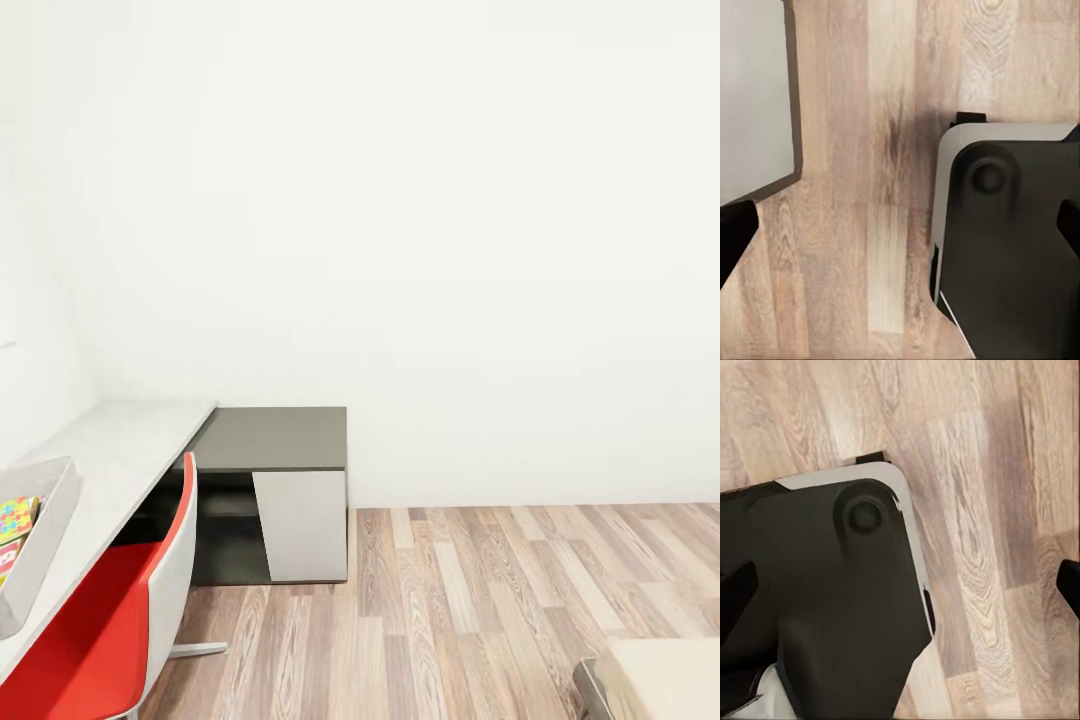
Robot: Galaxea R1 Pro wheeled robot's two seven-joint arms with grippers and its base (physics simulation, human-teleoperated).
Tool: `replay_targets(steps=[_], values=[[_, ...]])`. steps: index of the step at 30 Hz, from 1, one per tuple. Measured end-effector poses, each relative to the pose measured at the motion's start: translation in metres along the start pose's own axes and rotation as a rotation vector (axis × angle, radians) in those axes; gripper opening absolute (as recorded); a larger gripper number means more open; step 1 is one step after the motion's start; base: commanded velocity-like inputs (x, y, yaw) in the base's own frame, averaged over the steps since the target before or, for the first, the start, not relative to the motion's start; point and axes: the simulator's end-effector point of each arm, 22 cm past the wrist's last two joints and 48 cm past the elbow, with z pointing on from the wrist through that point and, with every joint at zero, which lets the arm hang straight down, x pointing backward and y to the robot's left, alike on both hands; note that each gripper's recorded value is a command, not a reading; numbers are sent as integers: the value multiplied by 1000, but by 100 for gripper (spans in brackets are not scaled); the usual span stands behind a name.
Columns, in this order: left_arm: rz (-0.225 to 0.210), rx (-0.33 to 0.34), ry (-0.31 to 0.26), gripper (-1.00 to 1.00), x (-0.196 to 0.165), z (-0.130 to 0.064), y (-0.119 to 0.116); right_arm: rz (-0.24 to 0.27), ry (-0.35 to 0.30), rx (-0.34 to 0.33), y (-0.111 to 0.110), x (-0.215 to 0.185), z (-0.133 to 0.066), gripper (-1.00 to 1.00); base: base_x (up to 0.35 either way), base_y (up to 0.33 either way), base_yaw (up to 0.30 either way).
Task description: Put all the toys in the child's room - the three board games (two on the bed and one on the table), the two jigsaw puzzles on the table, and the tennis ball on the table - inside the toy box on the table in the child's room.
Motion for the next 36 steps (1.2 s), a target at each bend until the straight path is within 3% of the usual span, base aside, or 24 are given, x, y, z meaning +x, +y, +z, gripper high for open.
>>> replay_targets(steps=[4,14,24,36], values=[[-5,-48,-22,100,8,-1,11,-9,-13,34,-12,-1,0,100,0,0,0],[-1,-57,-10,100,24,-3,13,-13,11,57,-25,24,-2,100,0,0,0],[-9,-49,-24,100,18,-3,7,2,19,22,2,33,-3,100,0,0,0],[-12,-48,-30,100,15,-3,7,2,20,18,5,33,-3,100,0,0,0]])
